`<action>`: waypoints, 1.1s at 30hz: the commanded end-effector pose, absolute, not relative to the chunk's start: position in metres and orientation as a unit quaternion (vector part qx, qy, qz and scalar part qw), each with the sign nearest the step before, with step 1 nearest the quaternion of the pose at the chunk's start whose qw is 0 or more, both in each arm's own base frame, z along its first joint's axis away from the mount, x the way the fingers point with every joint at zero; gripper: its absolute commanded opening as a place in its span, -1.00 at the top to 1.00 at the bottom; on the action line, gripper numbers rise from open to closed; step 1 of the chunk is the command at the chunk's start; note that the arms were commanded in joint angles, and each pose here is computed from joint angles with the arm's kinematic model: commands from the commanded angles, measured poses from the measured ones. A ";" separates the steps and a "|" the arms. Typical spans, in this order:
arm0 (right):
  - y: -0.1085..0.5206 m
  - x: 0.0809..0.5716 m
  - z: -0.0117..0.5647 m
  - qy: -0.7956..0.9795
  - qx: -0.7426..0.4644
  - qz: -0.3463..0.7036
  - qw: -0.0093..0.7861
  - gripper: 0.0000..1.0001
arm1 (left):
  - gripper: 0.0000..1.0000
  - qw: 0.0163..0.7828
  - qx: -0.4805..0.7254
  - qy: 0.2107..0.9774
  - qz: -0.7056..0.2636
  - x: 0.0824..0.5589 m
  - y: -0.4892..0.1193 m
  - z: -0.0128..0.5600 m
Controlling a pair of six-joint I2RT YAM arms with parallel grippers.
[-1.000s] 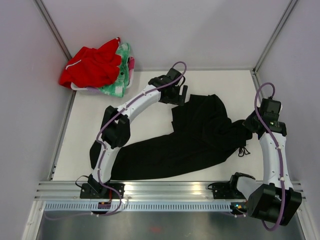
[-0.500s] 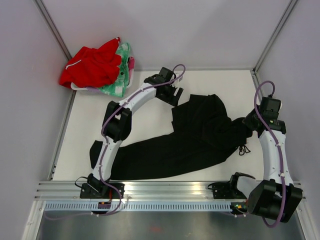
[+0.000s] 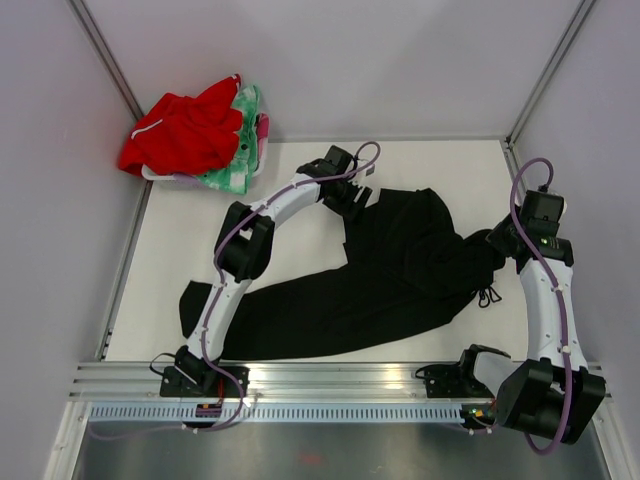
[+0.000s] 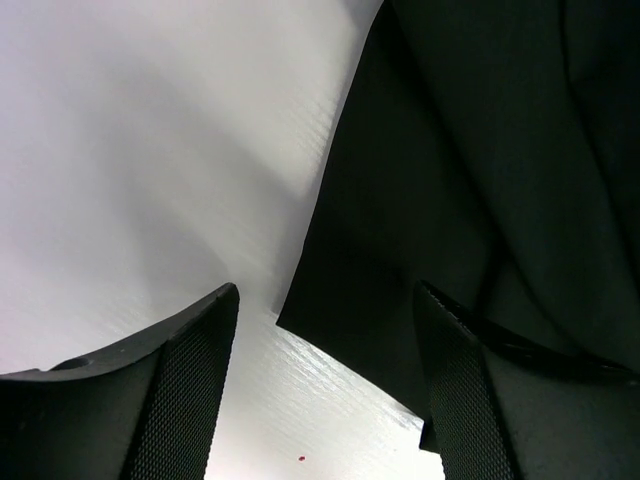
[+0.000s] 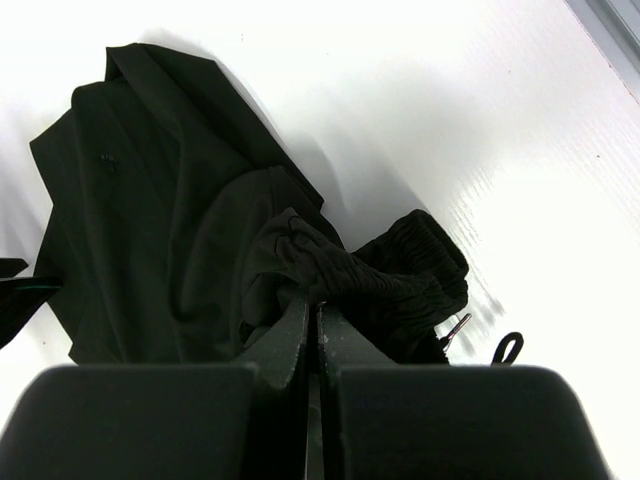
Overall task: Fold and stack the trousers
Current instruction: Flatten the trousers out
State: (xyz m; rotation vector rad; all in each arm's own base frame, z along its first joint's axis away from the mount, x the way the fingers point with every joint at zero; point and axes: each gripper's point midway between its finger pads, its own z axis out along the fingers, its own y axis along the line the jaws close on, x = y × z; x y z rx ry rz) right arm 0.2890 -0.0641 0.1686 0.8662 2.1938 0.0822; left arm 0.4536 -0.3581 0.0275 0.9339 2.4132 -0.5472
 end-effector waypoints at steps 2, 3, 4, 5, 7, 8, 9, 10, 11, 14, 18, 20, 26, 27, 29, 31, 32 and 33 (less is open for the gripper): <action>-0.067 0.301 0.192 0.842 0.340 0.042 0.416 1.00 | -0.39 0.228 0.372 0.879 -0.192 0.451 -0.356 -0.002; -0.067 0.301 0.193 0.841 0.340 0.042 0.418 1.00 | -0.29 0.228 0.372 0.880 -0.190 0.451 -0.356 -0.004; -0.068 0.301 0.194 0.841 0.340 0.040 0.419 1.00 | -0.16 0.228 0.370 0.880 -0.189 0.452 -0.356 -0.005; -0.068 0.301 0.193 0.841 0.341 0.040 0.418 1.00 | 0.07 0.225 0.368 0.882 -0.189 0.451 -0.355 -0.009; -0.068 0.302 0.195 0.839 0.340 0.040 0.422 1.00 | 0.43 0.228 0.368 0.881 -0.191 0.452 -0.357 -0.008; -0.069 0.301 0.195 0.838 0.343 0.039 0.422 1.00 | 0.61 0.231 0.369 0.880 -0.192 0.453 -0.358 -0.006; -0.069 0.302 0.196 0.838 0.342 0.039 0.424 1.00 | 0.79 0.235 0.368 0.880 -0.189 0.455 -0.357 -0.004; -0.069 0.302 0.196 0.837 0.342 0.040 0.425 1.00 | 0.95 0.241 0.366 0.880 -0.186 0.458 -0.357 -0.001; -0.069 0.303 0.196 0.836 0.342 0.040 0.426 1.00 | 0.95 0.247 0.361 0.882 -0.176 0.462 -0.355 0.001; -0.071 0.307 0.202 0.831 0.341 0.039 0.438 1.00 | 0.95 0.299 0.328 0.885 -0.138 0.484 -0.344 0.037; -0.075 0.324 0.226 0.813 0.338 0.047 0.471 1.00 | 0.95 0.386 0.219 0.885 -0.141 0.523 -0.289 0.129; -0.075 0.331 0.237 0.807 0.337 0.053 0.483 1.00 | 0.95 0.445 0.163 0.864 -0.168 0.525 -0.260 0.207; -0.065 0.362 0.278 0.790 0.293 0.101 0.528 1.00 | 0.95 0.544 0.041 0.833 -0.092 0.485 -0.126 0.322; -0.065 0.371 0.286 0.786 0.284 0.108 0.538 1.00 | 0.95 0.545 0.022 0.834 -0.080 0.476 -0.110 0.328; -0.064 0.382 0.293 0.782 0.272 0.117 0.549 1.00 | 0.95 0.560 -0.036 0.827 -0.045 0.452 -0.061 0.345; -0.061 0.396 0.305 0.778 0.258 0.132 0.558 1.00 | 0.95 0.559 -0.077 0.826 -0.017 0.432 -0.026 0.349; -0.062 0.400 0.306 0.778 0.256 0.135 0.557 1.00 | 0.95 0.566 -0.101 0.818 0.003 0.413 -0.001 0.358; -0.064 0.406 0.311 0.777 0.259 0.132 0.558 1.00 | 0.95 0.567 -0.115 0.815 0.020 0.402 0.012 0.361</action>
